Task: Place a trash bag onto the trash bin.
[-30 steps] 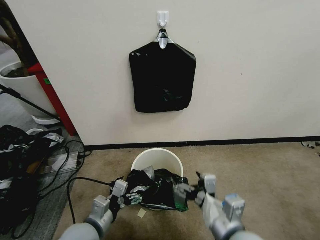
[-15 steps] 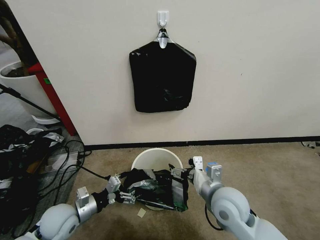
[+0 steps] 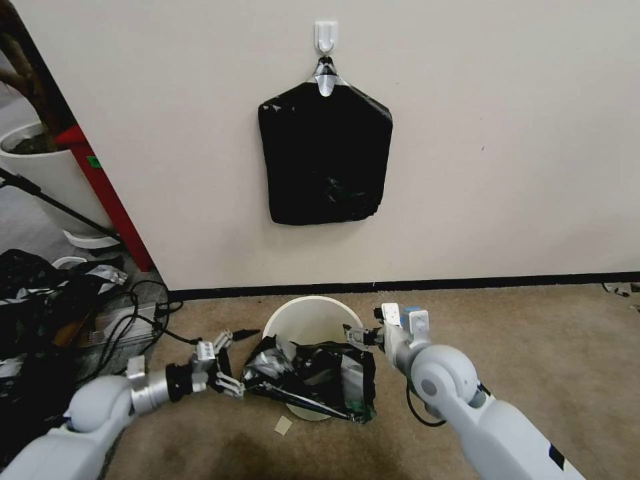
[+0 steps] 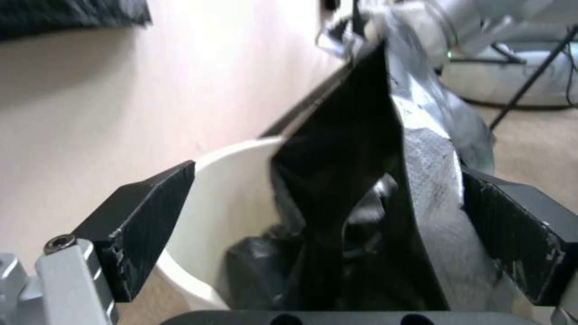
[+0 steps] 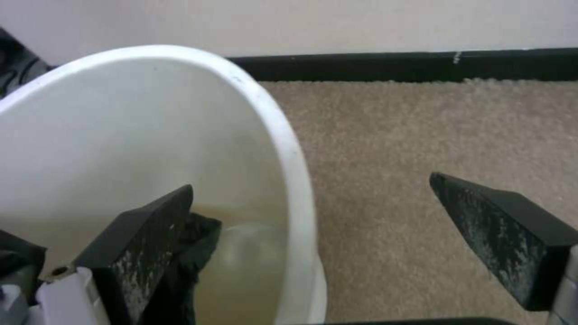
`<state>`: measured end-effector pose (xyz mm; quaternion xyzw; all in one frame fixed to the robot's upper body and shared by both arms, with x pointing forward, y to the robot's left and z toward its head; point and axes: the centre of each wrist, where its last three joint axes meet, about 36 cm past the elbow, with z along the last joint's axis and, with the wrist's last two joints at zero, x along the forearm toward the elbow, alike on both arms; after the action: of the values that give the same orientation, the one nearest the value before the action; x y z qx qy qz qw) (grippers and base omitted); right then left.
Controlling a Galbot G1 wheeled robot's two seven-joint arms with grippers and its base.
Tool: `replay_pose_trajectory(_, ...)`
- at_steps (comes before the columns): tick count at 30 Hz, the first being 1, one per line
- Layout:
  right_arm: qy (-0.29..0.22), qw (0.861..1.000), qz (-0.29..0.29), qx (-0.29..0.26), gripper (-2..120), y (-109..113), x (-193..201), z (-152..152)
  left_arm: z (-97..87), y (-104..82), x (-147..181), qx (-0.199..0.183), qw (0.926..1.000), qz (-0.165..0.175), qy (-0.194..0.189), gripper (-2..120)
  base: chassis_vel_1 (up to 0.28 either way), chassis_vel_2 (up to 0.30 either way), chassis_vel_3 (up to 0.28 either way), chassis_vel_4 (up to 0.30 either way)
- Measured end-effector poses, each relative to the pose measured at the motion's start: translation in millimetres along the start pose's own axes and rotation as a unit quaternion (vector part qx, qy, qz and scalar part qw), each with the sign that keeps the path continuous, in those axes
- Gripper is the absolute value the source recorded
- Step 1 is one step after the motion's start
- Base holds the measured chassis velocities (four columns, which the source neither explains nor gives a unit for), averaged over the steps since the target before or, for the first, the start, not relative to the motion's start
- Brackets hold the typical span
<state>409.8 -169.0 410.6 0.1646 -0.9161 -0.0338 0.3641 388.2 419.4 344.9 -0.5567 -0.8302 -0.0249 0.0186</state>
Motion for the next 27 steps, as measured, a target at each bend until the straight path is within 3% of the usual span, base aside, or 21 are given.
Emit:
replay_pose_trajectory(4,0.001,1.0,-0.012,0.008,95,1,-9,-3,1.6,3.6,1,0.005,0.9995,0.016,-0.028,100,0.0,0.0,0.0,0.0)
replay_pose_trajectory(6,0.002,1.0,-0.018,0.01,84,2,-14,-3,2.9,8.1,1,0.007,0.9984,0.034,-0.044,100,0.0,0.0,0.0,0.0)
replay_pose_trajectory(12,0.004,1.0,-0.016,0.014,68,5,-16,2,-1.3,20.2,6,0.002,0.9969,0.054,-0.056,100,0.0,0.0,0.0,0.0)
replay_pose_trajectory(14,0.004,1.0,-0.001,0.007,56,10,-18,4,-3.6,26.1,10,0.0,0.9963,0.06,-0.062,100,0.0,0.0,0.0,0.0)
replay_pose_trajectory(18,0.005,1.0,0.013,-0.004,47,12,-18,5,-3.7,28.7,11,0.0,0.996,0.059,-0.067,100,0.0,0.0,0.0,0.0)
replay_pose_trajectory(20,0.0,0.999,0.027,-0.029,34,14,-15,11,-3.3,30.1,12,0.001,0.9957,0.037,-0.085,100,0.0,0.0,0.0,0.0)
replay_pose_trajectory(21,0.0,0.999,0.027,-0.029,34,14,-15,11,-3.3,30.1,12,0.001,0.9957,0.037,-0.085,100,0.0,0.0,0.0,0.0)
replay_pose_trajectory(22,-0.004,0.999,0.031,-0.038,32,14,-14,13,-3.0,29.9,12,0.0,0.9954,0.021,-0.093,100,0.0,0.0,0.0,0.0)
replay_pose_trajectory(24,-0.019,0.995,0.045,-0.087,19,18,-8,19,-0.2,25.3,7,0.0,0.9912,-0.052,-0.122,100,0.0,0.0,0.0,0.0)
replay_pose_trajectory(27,-0.026,0.992,0.054,-0.107,13,21,-5,21,1.2,22.5,4,0.0,0.9879,-0.082,-0.131,100,0.0,0.0,0.0,0.0)
